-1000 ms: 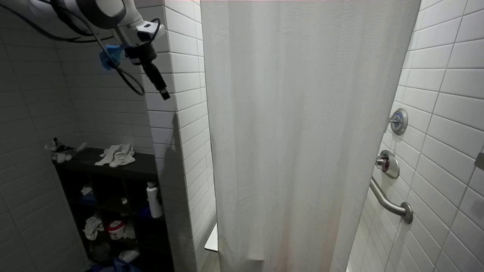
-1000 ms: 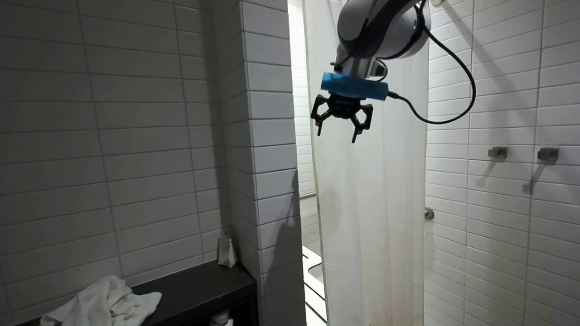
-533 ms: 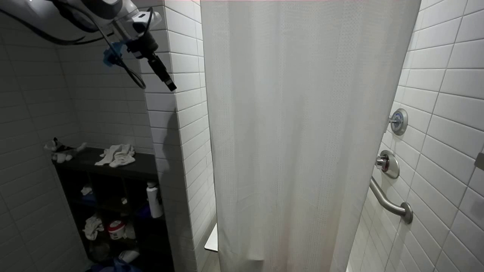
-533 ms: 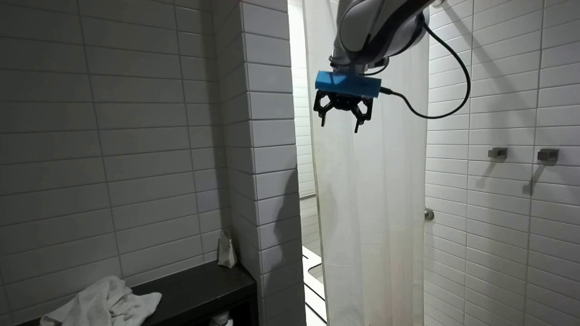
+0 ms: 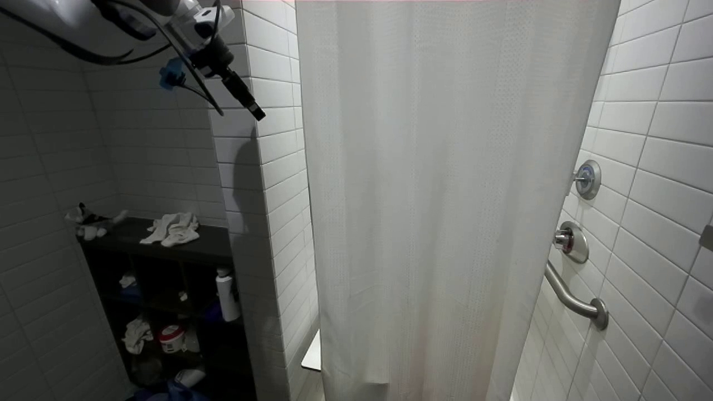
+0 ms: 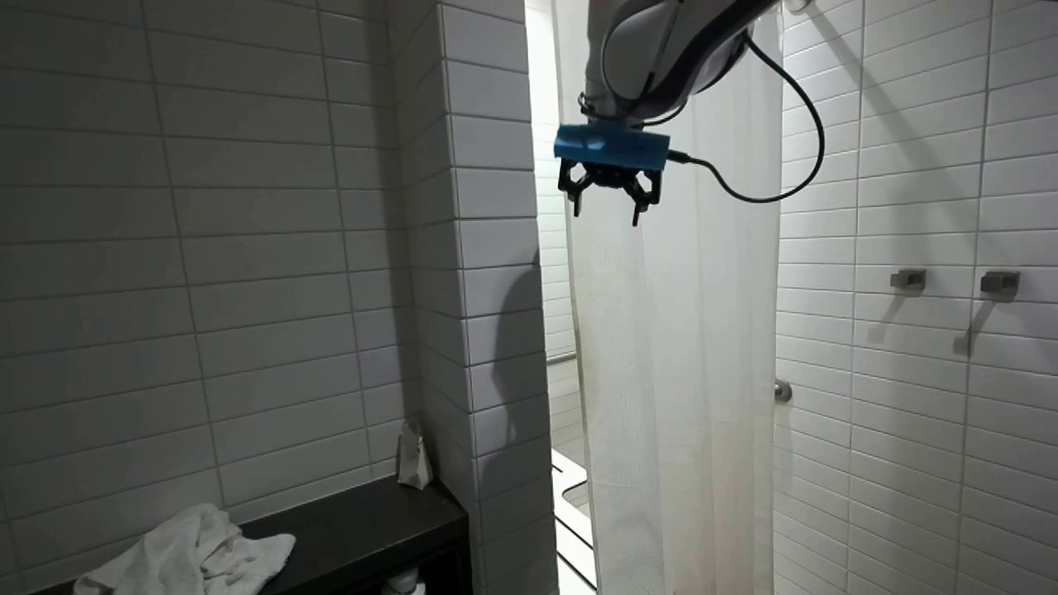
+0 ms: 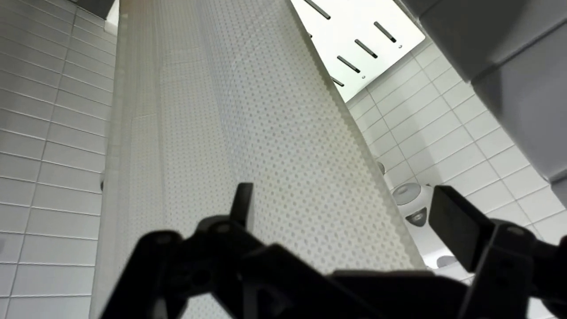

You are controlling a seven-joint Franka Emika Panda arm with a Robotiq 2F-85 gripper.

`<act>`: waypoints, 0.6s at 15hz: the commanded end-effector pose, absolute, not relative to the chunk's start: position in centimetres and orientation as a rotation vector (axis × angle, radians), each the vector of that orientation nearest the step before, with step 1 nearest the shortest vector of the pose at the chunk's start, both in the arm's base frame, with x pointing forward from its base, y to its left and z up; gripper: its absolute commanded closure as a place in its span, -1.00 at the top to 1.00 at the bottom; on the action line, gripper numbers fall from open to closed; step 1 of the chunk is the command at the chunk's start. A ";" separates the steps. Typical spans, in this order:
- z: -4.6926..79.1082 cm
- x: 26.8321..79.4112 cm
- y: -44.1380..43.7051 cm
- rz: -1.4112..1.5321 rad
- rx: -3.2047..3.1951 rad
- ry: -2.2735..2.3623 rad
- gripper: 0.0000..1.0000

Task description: Open the curtain railing

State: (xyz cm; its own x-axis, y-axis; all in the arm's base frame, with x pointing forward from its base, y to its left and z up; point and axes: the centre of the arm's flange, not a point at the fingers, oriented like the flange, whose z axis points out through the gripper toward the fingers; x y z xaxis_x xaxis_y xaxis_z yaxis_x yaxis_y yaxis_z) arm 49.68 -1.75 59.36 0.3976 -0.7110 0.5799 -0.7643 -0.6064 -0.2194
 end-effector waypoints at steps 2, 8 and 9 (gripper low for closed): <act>60.7 52.1 -2.8 0.980 2.529 -1.370 1.00; 62.0 53.6 -5.2 0.968 2.521 -1.343 1.00; 62.3 53.7 -5.5 0.961 2.535 -1.311 1.00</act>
State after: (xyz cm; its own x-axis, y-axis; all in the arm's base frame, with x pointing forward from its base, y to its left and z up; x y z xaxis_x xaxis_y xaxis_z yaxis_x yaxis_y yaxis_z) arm 52.30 -4.75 61.13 0.3826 -0.7175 0.5821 -0.7859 -0.5840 -0.2034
